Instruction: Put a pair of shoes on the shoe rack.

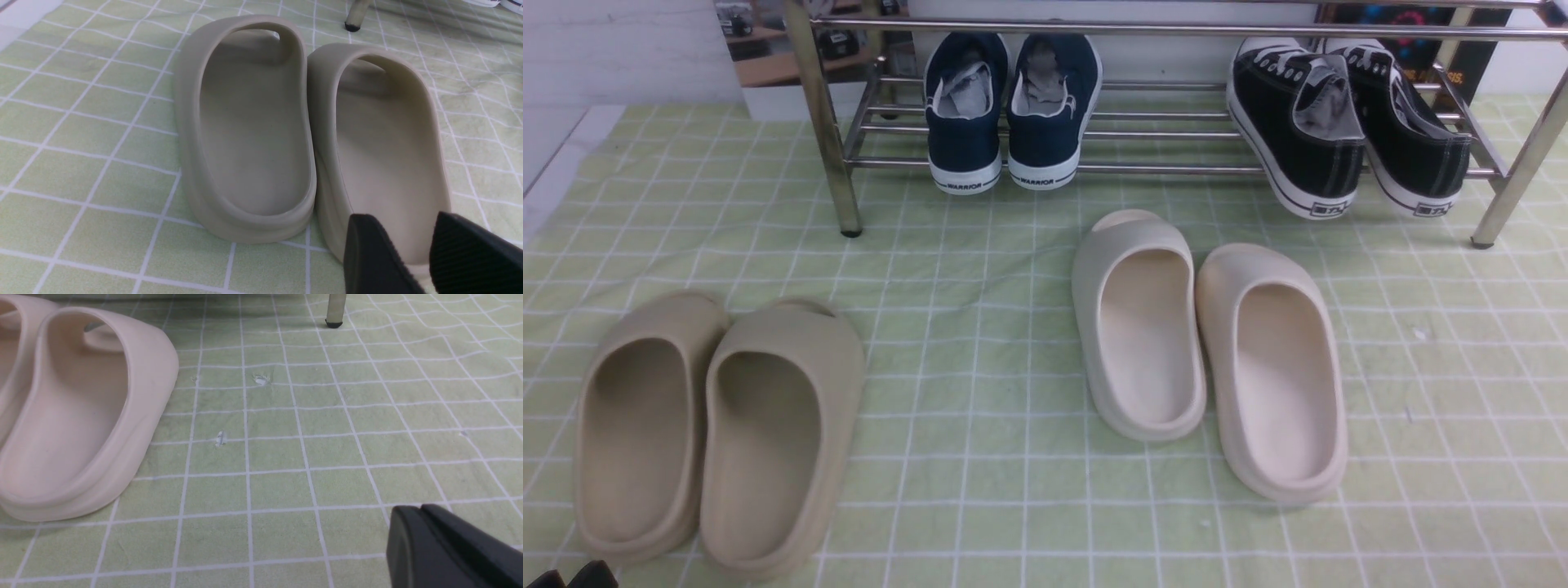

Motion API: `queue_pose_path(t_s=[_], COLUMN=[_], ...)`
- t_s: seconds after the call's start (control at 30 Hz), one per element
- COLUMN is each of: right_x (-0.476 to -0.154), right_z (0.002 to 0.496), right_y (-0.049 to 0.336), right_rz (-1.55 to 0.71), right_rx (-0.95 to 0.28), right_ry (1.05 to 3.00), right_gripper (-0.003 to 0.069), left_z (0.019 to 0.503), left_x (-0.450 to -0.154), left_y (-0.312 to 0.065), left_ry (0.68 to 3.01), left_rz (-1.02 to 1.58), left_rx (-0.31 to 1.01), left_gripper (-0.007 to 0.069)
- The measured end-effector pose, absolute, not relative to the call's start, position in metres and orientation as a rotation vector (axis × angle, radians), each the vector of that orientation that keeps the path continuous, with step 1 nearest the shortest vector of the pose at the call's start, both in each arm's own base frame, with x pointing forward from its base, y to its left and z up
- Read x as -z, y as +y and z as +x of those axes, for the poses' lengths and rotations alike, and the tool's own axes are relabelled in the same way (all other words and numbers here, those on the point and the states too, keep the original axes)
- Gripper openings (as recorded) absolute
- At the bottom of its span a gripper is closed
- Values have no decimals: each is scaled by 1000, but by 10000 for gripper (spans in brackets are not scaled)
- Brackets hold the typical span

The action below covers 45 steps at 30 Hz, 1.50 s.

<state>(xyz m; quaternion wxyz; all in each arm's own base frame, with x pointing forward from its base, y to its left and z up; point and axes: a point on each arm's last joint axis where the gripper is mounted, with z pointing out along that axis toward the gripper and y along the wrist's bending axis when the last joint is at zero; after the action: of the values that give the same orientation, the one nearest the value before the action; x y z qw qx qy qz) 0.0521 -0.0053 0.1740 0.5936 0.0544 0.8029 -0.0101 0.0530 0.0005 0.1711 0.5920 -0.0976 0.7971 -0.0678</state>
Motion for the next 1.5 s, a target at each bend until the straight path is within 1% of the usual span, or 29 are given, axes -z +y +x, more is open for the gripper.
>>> queue_pose_path(t_s=[0.83, 1.5], right_x=[-174, -174], right_z=[52, 52], right_y=[-5, -5], right_rz=[126, 126], right_rx=[24, 24], right_ry=[1866, 1866], right_gripper=[90, 104], left_z=[53, 53], left_x=[-171, -171], left_y=[1, 1], left_ry=[1854, 1854], left_rz=[-226, -226], left_rx=[157, 157], left_gripper=[239, 239])
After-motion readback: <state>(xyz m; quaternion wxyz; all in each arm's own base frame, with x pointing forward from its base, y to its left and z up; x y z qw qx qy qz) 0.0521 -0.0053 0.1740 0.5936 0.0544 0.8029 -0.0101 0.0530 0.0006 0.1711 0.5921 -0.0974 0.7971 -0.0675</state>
